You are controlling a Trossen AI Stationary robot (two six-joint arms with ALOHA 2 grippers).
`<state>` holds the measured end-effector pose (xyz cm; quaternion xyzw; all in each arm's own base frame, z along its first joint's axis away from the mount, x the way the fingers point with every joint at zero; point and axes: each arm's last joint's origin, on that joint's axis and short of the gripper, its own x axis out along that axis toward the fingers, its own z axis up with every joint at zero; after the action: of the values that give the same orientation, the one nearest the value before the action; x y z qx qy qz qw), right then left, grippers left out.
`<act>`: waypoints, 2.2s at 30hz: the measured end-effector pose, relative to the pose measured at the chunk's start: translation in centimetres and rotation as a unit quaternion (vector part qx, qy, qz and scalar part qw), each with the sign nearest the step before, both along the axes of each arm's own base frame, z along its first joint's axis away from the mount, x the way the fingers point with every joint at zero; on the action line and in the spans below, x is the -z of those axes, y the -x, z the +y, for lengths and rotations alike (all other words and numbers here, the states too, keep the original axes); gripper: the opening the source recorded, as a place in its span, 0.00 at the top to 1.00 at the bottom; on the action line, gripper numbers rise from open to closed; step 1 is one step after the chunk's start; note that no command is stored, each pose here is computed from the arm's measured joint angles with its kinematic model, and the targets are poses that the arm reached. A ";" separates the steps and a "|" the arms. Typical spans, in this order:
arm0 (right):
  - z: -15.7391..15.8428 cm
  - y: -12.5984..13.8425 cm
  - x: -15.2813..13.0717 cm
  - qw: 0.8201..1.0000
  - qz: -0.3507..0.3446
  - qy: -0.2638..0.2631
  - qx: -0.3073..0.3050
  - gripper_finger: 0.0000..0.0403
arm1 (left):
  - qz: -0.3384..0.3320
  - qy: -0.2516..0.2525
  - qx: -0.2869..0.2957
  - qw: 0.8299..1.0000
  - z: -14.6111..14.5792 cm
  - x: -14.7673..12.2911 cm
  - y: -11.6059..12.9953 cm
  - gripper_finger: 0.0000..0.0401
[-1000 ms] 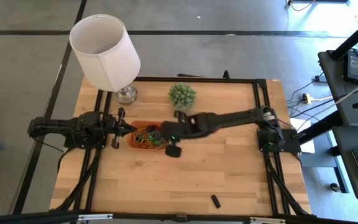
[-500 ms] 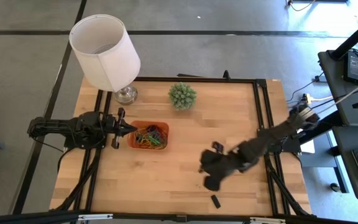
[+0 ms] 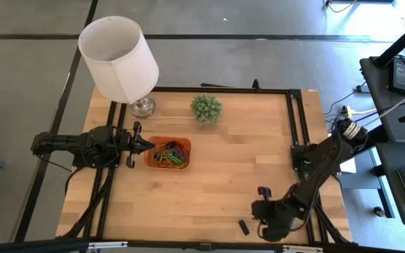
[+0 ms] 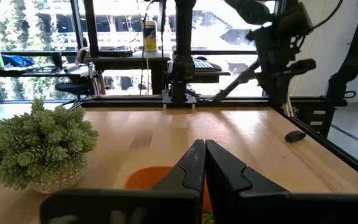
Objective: Pick and place rubber bands into bin
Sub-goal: Put the black rubber band into the orange bin
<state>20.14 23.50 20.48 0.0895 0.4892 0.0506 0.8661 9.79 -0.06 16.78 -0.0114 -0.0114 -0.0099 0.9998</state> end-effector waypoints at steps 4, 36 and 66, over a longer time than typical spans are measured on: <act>0.6 1.0 2.3 0.998 -0.043 -0.026 -0.048 0.72 | 0.000 0.000 0.000 1.000 0.0 0.0 0.0 0.98; 1.5 -1.4 12.3 0.980 -0.148 0.025 -0.128 0.78 | 0.000 0.000 0.000 1.000 0.0 0.0 0.0 0.98; -16.4 -17.0 -8.0 0.974 -0.161 0.153 0.050 1.00 | 0.003 0.000 0.000 1.000 0.0 0.1 0.0 0.99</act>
<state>37.14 7.07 28.51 -0.0288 0.3407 -0.0544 0.9382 9.79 -0.06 16.72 -0.0115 -0.0083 -0.0098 0.9999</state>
